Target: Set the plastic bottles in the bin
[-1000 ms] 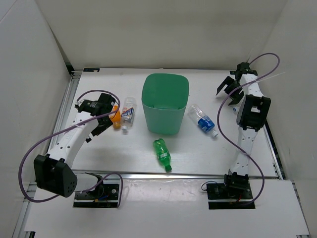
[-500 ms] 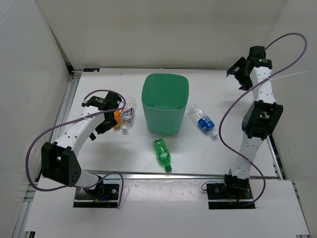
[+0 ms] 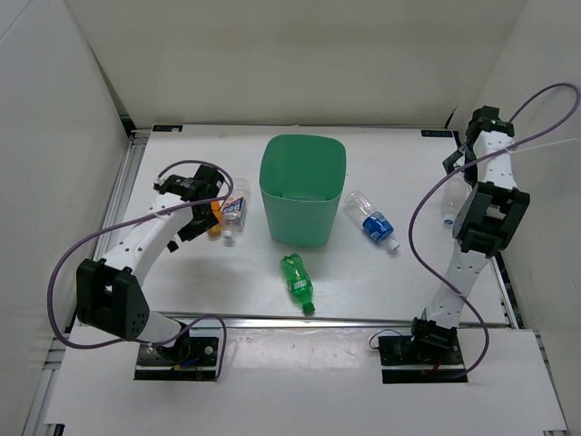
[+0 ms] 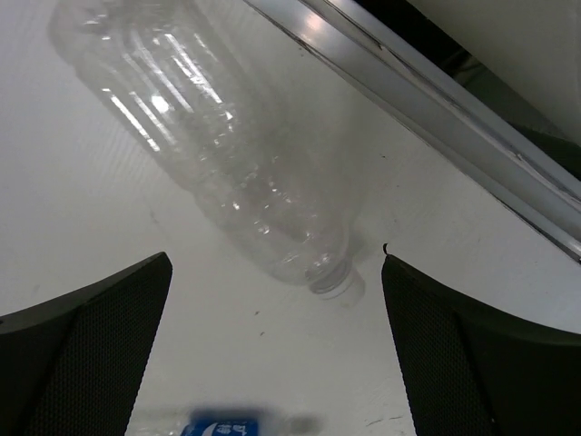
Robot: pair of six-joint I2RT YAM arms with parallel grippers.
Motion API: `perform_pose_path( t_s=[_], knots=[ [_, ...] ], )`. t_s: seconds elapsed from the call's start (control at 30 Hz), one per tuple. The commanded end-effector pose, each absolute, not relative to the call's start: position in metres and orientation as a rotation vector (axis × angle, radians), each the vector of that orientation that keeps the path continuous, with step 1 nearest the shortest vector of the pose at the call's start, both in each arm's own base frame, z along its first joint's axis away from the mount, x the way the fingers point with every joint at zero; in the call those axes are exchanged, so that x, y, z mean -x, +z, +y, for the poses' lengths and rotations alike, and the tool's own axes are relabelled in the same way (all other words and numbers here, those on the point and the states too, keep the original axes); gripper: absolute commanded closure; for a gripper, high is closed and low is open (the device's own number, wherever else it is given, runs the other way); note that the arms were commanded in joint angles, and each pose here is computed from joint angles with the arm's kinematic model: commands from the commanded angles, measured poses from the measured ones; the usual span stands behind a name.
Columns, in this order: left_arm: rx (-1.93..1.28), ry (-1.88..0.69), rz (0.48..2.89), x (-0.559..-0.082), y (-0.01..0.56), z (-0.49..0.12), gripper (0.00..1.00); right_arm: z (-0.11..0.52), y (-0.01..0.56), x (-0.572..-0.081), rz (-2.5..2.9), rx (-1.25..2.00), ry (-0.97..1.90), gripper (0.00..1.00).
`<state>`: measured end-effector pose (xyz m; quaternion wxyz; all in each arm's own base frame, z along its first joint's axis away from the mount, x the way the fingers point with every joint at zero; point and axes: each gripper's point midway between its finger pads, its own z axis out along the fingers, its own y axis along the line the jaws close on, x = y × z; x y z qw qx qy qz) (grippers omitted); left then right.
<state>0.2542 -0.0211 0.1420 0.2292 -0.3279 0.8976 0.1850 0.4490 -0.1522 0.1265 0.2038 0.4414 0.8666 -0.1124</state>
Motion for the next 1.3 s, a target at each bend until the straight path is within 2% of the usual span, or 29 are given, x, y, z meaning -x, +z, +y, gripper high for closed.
perform_pose_path(
  t_s=[0.0, 0.43, 0.5, 0.53, 0.6, 0.63, 0.73, 0.77, 1.0, 1.1, 1.27],
  knots=[
    [0.895, 0.473, 2.444, -0.258, 0.148, -0.023, 0.00, -0.165, 0.110, -0.432, 2.477, -1.229, -0.435, 0.00],
    [0.877, 0.567, 2.469, -0.240, 0.148, -0.011, 0.00, -0.154, 0.029, -0.443, 2.666, -1.165, -0.324, 0.00],
    [0.876, 0.569, 2.470, -0.237, 0.150, -0.010, 0.00, -0.150, 0.024, -0.447, 2.680, -1.152, -0.277, 0.03],
    [0.875, 0.577, 2.476, -0.235, 0.150, -0.009, 0.00, -0.148, 0.024, -0.447, 2.691, -1.135, -0.264, 0.11],
    [0.875, 0.578, 2.476, -0.232, 0.149, -0.008, 0.00, -0.146, 0.020, -0.449, 2.695, -1.134, -0.237, 0.20],
    [0.872, 0.588, 2.483, -0.230, 0.146, -0.008, 0.00, -0.145, 0.020, -0.449, 2.696, -1.134, -0.237, 0.33],
    [0.896, 0.582, 2.473, -0.228, 0.145, -0.007, 0.00, -0.146, 0.031, -0.452, 2.671, -1.128, -0.231, 0.49],
    [0.894, 0.591, 2.479, -0.226, 0.143, -0.006, 0.00, -0.146, 0.038, -0.453, 2.658, -1.124, -0.228, 0.59],
    [0.929, 0.538, 2.448, -0.232, 0.139, -0.011, 0.00, -0.135, 0.080, -0.457, 2.568, -1.148, -0.111, 0.91],
    [0.936, 0.503, 2.424, -0.240, 0.146, -0.014, 0.00, -0.115, 0.110, -0.462, 2.521, -1.123, -0.015, 1.00],
    [0.919, 0.447, 2.390, -0.259, 0.161, -0.020, 0.00, -0.047, 0.200, -0.478, 2.389, -0.955, 0.219, 1.00]
  ],
)
